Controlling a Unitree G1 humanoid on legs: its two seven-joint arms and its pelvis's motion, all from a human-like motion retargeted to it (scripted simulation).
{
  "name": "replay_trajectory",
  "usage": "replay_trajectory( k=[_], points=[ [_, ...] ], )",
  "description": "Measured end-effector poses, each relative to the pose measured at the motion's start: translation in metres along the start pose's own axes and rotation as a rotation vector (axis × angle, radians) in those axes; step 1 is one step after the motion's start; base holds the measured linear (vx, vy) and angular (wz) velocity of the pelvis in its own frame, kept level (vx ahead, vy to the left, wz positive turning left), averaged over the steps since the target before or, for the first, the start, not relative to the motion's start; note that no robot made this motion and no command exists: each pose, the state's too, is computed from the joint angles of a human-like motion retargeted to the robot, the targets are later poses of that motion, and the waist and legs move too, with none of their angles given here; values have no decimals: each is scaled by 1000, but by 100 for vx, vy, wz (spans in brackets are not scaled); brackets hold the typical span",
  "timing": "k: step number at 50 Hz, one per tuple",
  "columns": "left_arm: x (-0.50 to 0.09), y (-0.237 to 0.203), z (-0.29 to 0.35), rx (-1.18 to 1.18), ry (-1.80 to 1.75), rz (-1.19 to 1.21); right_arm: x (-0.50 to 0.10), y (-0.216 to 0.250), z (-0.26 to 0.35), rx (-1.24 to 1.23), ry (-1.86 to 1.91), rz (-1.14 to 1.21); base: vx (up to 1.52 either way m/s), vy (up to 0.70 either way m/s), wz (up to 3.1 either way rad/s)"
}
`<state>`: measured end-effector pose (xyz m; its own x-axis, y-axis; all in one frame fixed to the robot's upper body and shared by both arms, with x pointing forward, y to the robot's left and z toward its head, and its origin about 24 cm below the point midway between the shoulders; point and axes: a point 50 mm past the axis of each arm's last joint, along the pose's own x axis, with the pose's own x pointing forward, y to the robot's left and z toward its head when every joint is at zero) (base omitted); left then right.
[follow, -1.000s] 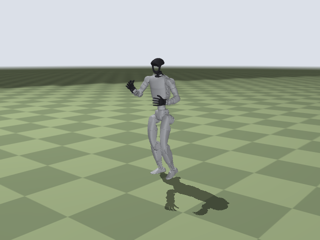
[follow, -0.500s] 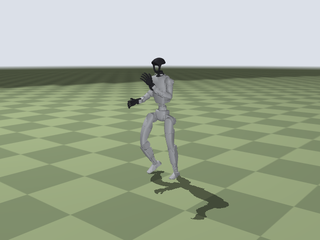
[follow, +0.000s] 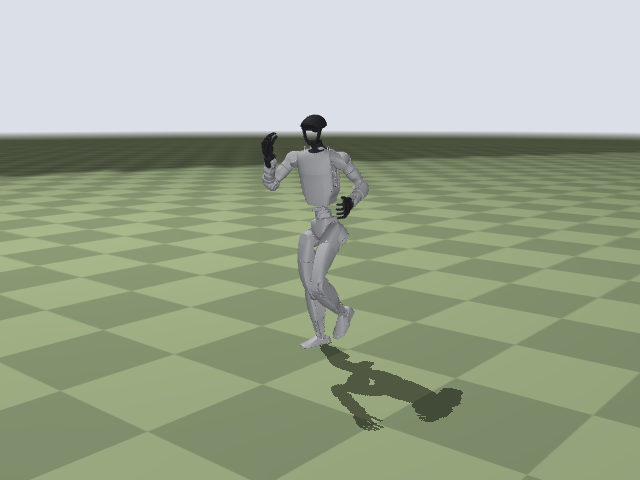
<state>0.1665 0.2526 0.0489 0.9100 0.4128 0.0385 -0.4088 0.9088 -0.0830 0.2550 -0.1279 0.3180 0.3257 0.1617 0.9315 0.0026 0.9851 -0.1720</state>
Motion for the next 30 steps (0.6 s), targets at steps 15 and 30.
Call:
replay_trajectory(
  k=[15,30],
  points=[
    [2,-156,323,-309,-1512,-456,-348,-98,40,-380,1443,38,2,15,55],
    [47,-147,221,-226,-1013,-477,-281,-63,-23,-133,1156,-9,4,-3,12]
  ],
)
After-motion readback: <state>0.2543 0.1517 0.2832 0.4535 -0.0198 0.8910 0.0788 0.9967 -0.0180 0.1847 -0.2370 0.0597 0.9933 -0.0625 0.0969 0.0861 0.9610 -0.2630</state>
